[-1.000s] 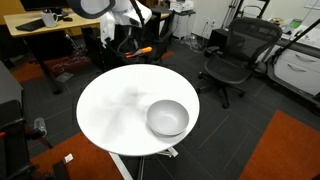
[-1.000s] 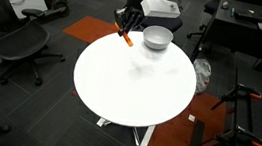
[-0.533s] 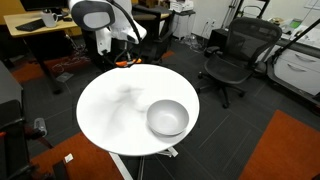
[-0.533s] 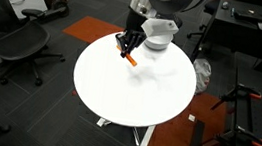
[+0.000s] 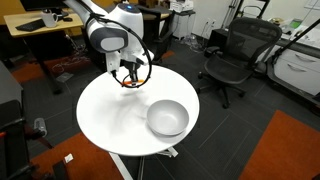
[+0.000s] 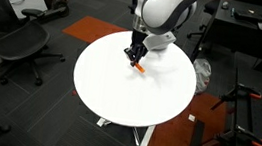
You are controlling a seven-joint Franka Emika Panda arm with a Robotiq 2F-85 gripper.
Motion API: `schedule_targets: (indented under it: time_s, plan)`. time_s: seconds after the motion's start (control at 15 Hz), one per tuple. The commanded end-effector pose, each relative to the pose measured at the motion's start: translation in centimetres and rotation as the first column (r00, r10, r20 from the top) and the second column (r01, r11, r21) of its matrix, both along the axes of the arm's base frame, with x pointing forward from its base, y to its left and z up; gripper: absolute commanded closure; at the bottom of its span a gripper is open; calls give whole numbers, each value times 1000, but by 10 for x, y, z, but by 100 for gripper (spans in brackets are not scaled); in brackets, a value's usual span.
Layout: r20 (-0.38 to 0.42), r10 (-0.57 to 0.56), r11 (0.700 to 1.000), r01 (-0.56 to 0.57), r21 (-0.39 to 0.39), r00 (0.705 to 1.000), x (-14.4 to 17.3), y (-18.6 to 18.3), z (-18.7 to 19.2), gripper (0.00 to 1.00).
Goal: Remove the maker from the bowl and put it on the table
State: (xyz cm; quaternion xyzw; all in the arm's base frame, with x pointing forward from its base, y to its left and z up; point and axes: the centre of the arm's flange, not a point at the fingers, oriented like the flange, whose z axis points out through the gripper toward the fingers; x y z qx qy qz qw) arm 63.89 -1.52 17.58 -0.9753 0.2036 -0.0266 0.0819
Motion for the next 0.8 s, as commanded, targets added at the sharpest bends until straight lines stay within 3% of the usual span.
schedule_targets:
  time_s: [0.0, 0.27, 0.33, 0.47, 0.73]
  plan:
    - [-59, -8, 1000, 8, -5, 998, 16, 0, -12, 95]
    - [-66, -6, 1000, 6, -2, 998, 19, 1, -19, 95]
    - [-62, -7, 1000, 7, -3, 998, 19, 1, -20, 56]
    - [-58, -1, 1000, 1, -6, 998, 20, 2, -19, 48]
    - [-5, 39, 999, -39, -25, 999, 10, 13, 10, 18]
